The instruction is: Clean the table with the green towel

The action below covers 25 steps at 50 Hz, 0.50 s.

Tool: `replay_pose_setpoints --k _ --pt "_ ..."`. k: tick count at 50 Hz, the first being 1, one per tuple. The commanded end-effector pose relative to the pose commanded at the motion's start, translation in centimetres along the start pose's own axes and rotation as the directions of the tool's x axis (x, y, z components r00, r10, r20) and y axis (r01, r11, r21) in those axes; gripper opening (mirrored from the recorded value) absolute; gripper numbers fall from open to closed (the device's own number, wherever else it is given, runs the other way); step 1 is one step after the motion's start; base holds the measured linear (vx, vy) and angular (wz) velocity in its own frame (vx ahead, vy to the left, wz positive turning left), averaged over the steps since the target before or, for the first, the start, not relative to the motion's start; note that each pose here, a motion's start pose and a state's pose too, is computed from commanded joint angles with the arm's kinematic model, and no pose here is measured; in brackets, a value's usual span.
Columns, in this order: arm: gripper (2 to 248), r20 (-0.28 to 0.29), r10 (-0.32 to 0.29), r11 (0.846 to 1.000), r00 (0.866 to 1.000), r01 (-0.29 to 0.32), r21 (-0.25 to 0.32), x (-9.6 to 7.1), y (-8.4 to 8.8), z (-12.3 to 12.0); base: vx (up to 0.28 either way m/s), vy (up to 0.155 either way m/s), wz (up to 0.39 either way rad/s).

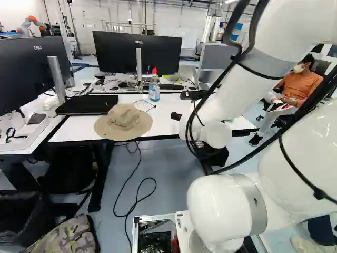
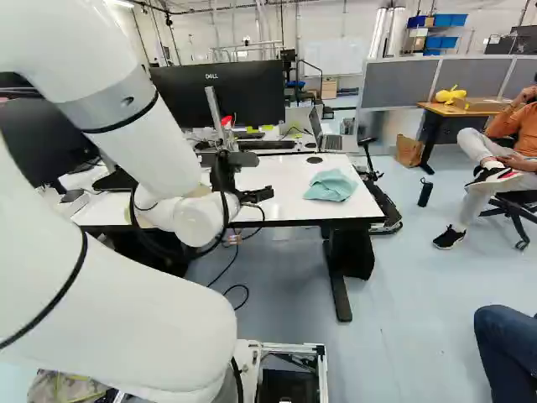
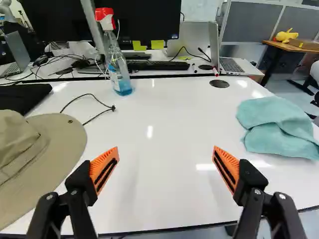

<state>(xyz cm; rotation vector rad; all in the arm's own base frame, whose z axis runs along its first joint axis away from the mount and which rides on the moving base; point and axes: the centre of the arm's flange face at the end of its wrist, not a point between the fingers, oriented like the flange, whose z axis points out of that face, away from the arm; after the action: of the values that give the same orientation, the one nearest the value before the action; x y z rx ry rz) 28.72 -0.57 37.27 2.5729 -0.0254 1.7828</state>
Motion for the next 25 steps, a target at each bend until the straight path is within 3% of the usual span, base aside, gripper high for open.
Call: replay_pose_setpoints --k 25 --pt "247 -0.027 -0.006 1.000 1.000 0.007 0.018 -1.2 -0.5 -1.3 0.000 0.000 0.000"
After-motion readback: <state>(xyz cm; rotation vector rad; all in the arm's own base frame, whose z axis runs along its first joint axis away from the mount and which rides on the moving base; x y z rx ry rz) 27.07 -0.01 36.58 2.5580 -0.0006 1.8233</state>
